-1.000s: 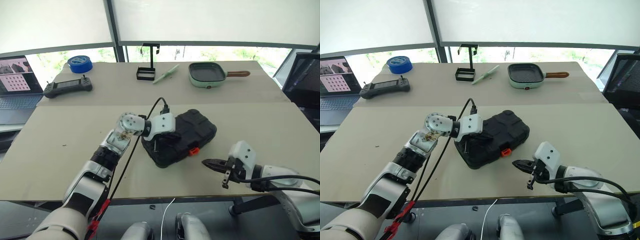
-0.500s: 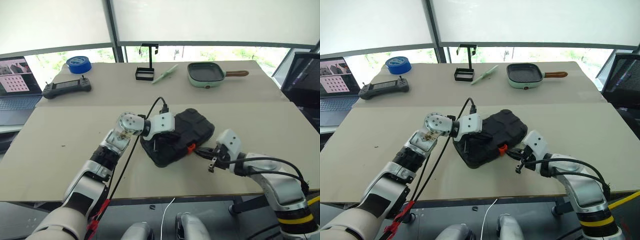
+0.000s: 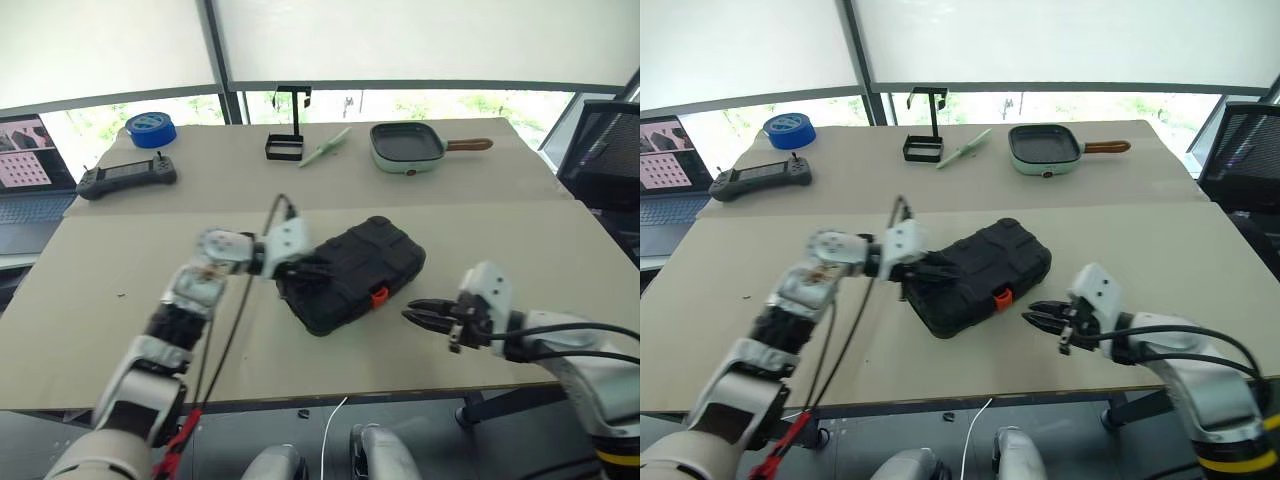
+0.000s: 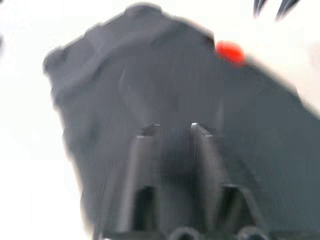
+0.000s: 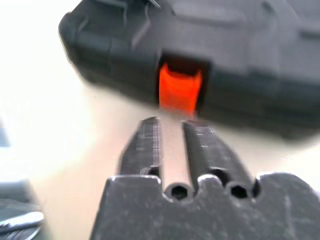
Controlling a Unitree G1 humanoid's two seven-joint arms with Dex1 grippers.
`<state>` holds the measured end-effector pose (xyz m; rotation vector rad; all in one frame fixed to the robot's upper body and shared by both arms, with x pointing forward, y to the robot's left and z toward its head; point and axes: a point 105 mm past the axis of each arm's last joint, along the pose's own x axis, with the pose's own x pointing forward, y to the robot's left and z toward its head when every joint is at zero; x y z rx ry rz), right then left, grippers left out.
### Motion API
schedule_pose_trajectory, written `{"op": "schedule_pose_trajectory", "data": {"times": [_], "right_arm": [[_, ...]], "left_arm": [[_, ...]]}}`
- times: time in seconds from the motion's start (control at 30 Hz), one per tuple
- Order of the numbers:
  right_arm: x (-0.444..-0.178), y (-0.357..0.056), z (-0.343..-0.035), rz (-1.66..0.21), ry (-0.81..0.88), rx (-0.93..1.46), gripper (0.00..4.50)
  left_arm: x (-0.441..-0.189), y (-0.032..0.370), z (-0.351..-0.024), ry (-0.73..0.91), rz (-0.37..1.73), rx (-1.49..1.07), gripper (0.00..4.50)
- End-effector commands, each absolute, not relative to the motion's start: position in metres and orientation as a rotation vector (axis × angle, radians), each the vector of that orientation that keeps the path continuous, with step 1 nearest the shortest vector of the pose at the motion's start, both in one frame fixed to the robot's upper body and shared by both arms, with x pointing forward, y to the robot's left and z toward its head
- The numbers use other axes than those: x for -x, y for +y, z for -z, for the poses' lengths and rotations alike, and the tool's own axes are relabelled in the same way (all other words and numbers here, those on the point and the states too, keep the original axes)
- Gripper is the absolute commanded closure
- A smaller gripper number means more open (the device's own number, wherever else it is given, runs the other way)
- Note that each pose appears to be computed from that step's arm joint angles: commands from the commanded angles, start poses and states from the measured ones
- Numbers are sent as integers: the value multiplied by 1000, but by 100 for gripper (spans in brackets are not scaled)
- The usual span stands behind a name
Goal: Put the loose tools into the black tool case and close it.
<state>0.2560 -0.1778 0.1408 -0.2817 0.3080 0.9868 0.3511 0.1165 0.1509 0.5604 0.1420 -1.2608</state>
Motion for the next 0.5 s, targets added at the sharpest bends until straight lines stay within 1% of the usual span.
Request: {"op": "schedule_pose_trajectory", "data": {"times": [0.03,0.07,0.1,0.17,0.2,0.23,0.33,0.5], "right_arm": [[-238,-188,-165,-1081,298,301,201],[-234,-195,-168,-1092,317,297,159],[-232,-200,-171,-1098,328,290,136],[-234,-212,-180,-1077,325,277,61],[-237,-219,-185,-1049,312,267,32],[-241,-225,-189,-1025,303,253,3],[-246,-239,-196,-989,287,232,3],[-250,-246,-206,-991,251,150,3]], "left_arm": [[-329,168,-151,305,1238,-421,174],[-322,186,-157,340,1214,-384,132],[-315,201,-162,366,1189,-358,109],[-303,228,-172,405,1125,-324,36],[-297,239,-175,423,1092,-331,5],[-291,248,-177,443,1066,-346,0],[-275,266,-177,480,1020,-427,0],[-267,265,-189,384,957,-371,0]]}}
